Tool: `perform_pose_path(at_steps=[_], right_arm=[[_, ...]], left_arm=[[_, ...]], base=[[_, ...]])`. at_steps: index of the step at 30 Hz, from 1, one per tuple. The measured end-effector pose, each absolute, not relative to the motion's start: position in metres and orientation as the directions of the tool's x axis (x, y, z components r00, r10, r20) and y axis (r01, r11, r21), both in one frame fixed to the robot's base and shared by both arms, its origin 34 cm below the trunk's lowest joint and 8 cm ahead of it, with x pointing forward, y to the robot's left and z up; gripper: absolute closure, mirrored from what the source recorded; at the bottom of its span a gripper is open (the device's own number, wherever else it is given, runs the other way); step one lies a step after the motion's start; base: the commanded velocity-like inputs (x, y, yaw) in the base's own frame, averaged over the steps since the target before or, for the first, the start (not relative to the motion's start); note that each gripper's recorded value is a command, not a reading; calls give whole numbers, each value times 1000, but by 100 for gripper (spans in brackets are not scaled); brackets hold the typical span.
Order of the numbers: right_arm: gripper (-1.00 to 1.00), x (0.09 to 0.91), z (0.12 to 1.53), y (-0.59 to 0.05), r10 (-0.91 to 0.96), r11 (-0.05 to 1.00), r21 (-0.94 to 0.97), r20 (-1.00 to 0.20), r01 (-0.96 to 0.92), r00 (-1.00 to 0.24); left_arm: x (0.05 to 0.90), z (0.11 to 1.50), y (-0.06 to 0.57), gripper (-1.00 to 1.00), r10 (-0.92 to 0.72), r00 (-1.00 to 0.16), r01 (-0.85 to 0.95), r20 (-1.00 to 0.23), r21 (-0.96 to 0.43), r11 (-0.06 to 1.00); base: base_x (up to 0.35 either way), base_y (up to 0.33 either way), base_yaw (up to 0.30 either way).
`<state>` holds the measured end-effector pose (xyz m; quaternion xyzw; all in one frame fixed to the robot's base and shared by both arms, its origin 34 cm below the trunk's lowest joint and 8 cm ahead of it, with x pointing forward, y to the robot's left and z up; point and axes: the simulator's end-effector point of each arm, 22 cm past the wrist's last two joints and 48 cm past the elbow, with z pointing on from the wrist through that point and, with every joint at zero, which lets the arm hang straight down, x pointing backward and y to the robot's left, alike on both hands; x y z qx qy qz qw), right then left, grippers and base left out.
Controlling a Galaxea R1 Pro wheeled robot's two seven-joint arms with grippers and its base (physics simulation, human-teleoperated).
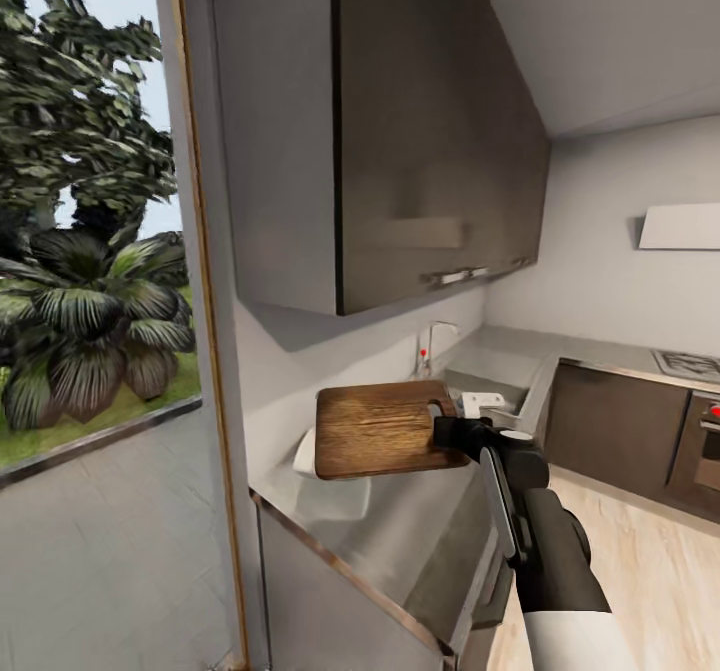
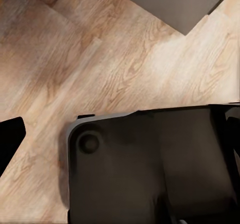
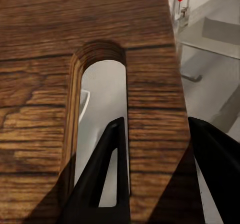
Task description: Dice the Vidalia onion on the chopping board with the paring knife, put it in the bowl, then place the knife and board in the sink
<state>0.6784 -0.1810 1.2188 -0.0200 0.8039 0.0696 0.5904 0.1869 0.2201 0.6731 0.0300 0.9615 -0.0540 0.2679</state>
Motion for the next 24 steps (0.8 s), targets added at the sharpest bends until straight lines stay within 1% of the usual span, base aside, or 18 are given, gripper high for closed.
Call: perform_pose_path(at_steps=[16, 24], right_arm=[[100, 679, 1216, -179, 50, 989, 90, -950, -118, -308], [100, 680, 1208, -177, 51, 988, 94, -944, -119, -326]], left_arm=[[187, 673, 219, -100, 29, -855, 88, -518, -89, 992], [183, 672, 217, -100, 27, -861, 86, -508, -93, 992]], base=[[-1, -307, 286], [0, -307, 228]])
